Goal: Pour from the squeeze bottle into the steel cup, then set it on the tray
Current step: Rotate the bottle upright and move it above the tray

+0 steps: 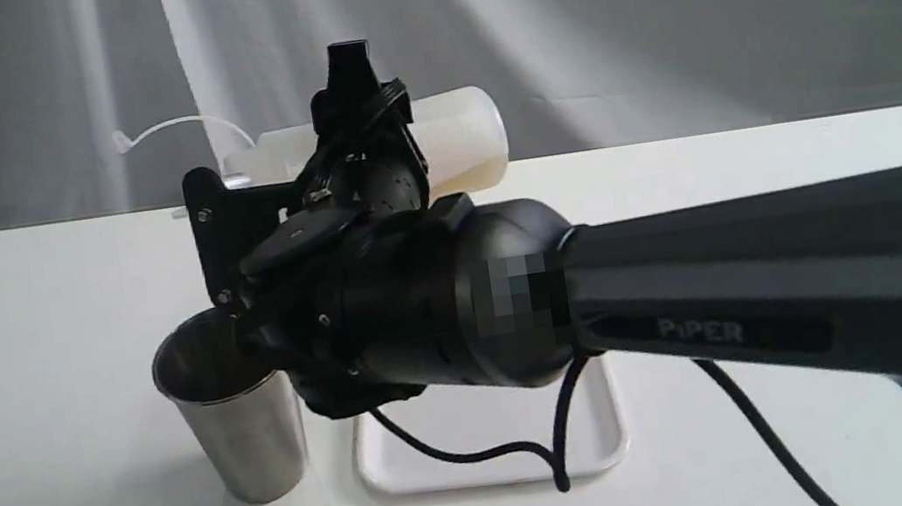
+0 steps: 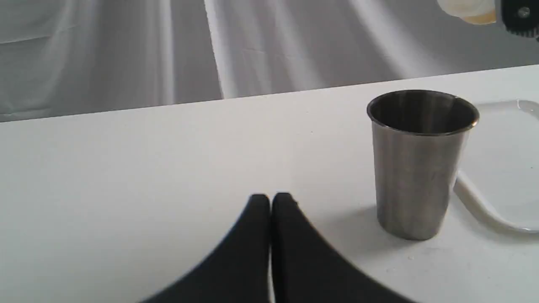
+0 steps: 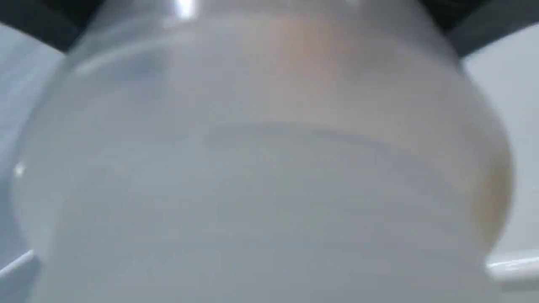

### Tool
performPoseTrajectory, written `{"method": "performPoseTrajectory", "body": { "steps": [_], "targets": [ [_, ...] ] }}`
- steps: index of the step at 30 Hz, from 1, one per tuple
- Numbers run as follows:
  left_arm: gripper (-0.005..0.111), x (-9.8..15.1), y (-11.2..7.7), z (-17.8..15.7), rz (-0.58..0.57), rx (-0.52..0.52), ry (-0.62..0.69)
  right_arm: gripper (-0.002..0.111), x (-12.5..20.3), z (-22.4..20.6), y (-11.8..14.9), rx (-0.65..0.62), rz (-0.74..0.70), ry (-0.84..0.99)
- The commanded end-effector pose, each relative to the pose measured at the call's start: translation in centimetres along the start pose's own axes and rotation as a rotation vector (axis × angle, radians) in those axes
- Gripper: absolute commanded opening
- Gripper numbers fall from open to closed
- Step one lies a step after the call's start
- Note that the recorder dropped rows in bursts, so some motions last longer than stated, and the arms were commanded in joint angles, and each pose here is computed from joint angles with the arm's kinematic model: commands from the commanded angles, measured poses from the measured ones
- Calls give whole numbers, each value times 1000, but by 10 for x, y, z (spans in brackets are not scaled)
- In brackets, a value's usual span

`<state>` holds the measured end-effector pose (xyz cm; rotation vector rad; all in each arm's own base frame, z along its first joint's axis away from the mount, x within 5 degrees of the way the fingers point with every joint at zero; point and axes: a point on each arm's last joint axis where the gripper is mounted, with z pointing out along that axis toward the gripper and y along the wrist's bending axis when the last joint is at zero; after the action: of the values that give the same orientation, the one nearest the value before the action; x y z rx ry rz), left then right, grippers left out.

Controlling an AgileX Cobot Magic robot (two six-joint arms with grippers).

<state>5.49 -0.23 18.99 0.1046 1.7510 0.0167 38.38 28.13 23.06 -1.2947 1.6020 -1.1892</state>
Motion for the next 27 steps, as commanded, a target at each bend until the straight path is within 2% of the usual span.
{"method": "performPoseTrajectory", "body": {
  "steps": [1, 4, 13, 20, 27],
  "targets": [
    [0, 1, 0, 0, -5, 6, -5, 10, 1, -2, -7, 23, 20, 5],
    [0, 1, 0, 0, -5, 6, -5, 10, 2, -2, -4, -14, 61, 17],
    [0, 1, 0, 0, -1, 6, -5, 10, 0, -8, -9, -72, 380, -28],
    [0, 1, 0, 0, -2, 6, -5, 10, 8, -20, -38, -76, 662, -65],
    [0, 1, 0, 0, -4, 6, -5, 10, 27, -31, -68, -108, 822, -58]
  ]
}}
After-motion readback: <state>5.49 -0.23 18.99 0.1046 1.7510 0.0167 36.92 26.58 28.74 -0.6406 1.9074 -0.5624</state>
